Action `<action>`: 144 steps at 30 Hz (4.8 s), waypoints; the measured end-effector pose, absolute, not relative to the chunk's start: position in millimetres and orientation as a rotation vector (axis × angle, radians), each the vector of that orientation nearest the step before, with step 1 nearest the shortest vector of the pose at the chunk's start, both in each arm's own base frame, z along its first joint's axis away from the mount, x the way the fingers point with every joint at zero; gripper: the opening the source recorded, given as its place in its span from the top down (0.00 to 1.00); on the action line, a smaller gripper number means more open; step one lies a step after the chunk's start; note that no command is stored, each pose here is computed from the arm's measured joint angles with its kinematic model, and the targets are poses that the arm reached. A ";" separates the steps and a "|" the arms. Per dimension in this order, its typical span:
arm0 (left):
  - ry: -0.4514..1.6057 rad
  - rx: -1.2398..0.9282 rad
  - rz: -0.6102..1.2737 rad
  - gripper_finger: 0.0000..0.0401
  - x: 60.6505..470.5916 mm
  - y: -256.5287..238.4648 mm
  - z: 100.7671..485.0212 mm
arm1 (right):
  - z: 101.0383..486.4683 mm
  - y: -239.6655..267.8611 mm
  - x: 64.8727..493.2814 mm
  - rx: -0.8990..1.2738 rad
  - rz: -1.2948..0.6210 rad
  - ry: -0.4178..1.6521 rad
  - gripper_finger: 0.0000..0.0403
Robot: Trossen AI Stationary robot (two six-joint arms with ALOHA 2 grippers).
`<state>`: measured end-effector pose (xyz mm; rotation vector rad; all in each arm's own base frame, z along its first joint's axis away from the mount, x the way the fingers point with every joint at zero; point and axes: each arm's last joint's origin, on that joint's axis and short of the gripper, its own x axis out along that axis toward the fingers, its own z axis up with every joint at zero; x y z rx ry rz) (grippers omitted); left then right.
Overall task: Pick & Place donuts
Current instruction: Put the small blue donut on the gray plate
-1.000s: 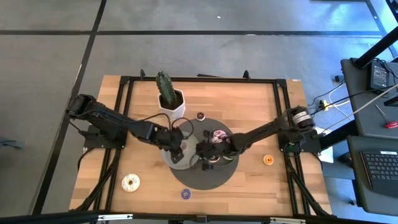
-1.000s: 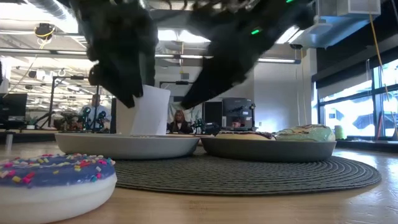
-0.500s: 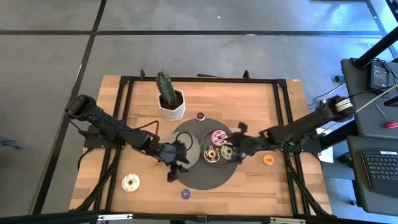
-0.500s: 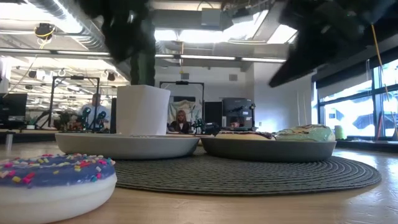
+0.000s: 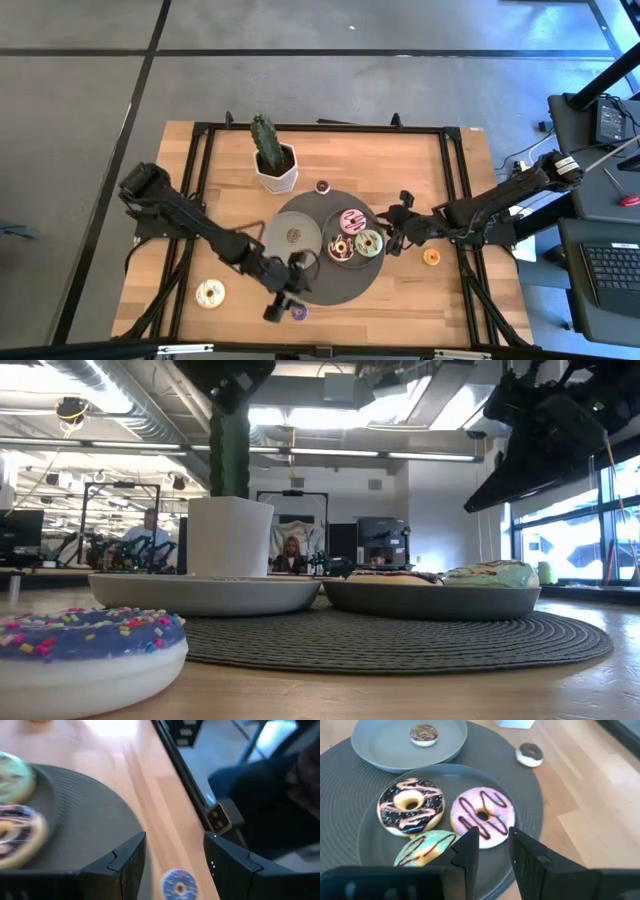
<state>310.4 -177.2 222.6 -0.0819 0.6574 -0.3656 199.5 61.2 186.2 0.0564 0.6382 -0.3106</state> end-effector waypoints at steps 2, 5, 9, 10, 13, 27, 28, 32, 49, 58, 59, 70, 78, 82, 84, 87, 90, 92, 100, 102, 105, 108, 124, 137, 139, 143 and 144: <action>0.708 -0.059 -0.376 0.52 315.5 -188.4 215.6 | 187.0 61.1 200.1 0.054 -0.321 0.630 0.73; 0.799 -0.022 -0.372 0.51 321.1 -198.7 201.7 | 187.1 60.8 200.3 0.054 -0.326 0.628 0.73; 0.860 0.046 -0.386 0.51 325.8 -206.7 180.8 | 187.0 60.8 200.3 0.054 -0.325 0.628 0.73; 0.874 0.064 -0.389 0.51 326.0 -207.3 175.9 | 187.0 60.8 200.3 0.054 -0.325 0.629 0.73; 0.910 0.089 -0.372 0.51 325.6 -208.6 165.8 | 187.2 60.8 200.4 0.055 -0.325 0.628 0.73; 0.955 0.117 -0.338 0.52 327.0 -211.2 145.9 | 187.5 60.9 200.6 0.057 -0.322 0.627 0.73; 0.961 0.118 -0.341 0.52 327.4 -211.6 143.0 | 187.4 60.9 200.6 0.057 -0.322 0.627 0.73; 0.979 0.120 -0.342 0.51 327.8 -212.1 136.4 | 187.5 60.9 200.6 0.056 -0.323 0.627 0.73; 0.993 0.027 -0.292 0.52 328.5 -211.8 135.6 | 187.2 60.8 200.4 0.050 -0.322 0.631 0.73; 0.995 0.021 -0.296 0.61 328.5 -211.9 135.7 | 187.2 60.9 200.4 0.048 -0.321 0.632 0.73; 0.996 0.019 -0.299 0.63 328.5 -211.9 135.7 | 187.2 60.9 200.4 0.048 -0.320 0.632 0.73; 0.962 -0.062 -0.319 0.89 328.3 -200.3 166.3 | 186.9 61.9 200.6 0.061 -0.288 0.644 0.73; 0.942 -0.048 -0.310 0.99 327.1 -198.2 173.5 | 186.2 64.0 200.7 0.088 -0.219 0.670 0.73; 0.957 -0.029 -0.312 0.96 327.1 -198.2 168.7 | 186.2 64.4 200.7 0.092 -0.210 0.672 0.73; 0.948 -0.030 -0.315 0.95 327.7 -198.5 169.2 | 186.3 64.4 200.8 0.092 -0.210 0.672 0.73; 0.924 -0.020 -0.286 0.95 329.2 -197.9 170.0 | 186.3 64.3 200.8 0.092 -0.210 0.672 0.73; 0.904 -0.002 -0.245 0.95 330.2 -196.7 170.5 | 186.3 64.4 200.8 0.092 -0.210 0.672 0.73; 0.900 0.001 -0.234 0.94 330.5 -196.3 170.6 | 186.3 64.3 200.8 0.092 -0.210 0.672 0.73; 0.910 -0.074 -0.201 0.81 330.3 -196.5 170.6 | 186.3 64.3 200.8 0.093 -0.210 0.671 0.73; 0.912 -0.088 -0.193 0.75 330.3 -196.4 170.5 | 186.3 64.4 200.8 0.093 -0.210 0.671 0.73; 0.912 -0.096 -0.181 0.67 330.3 -196.2 170.4 | 186.3 64.4 200.9 0.093 -0.210 0.671 0.73; 0.913 -0.095 -0.181 0.60 330.2 -196.2 170.3 | 186.3 64.4 200.9 0.093 -0.210 0.671 0.73; 0.921 -0.079 -0.204 0.55 325.2 -204.0 169.5 | 186.4 64.4 200.8 0.093 -0.210 0.671 0.73; 0.997 -0.064 -0.188 0.60 326.5 -210.5 139.5 | 186.5 64.3 200.8 0.093 -0.210 0.670 0.73; 1.003 -0.068 -0.200 0.60 326.8 -211.2 138.1 | 186.5 64.4 200.8 0.093 -0.210 0.670 0.73; 1.026 -0.076 -0.228 0.64 326.2 -212.3 135.0 | 186.5 64.4 200.8 0.093 -0.210 0.670 0.73; 1.030 -0.073 -0.227 0.65 326.0 -212.2 134.1 | 186.5 64.4 200.8 0.093 -0.210 0.670 0.73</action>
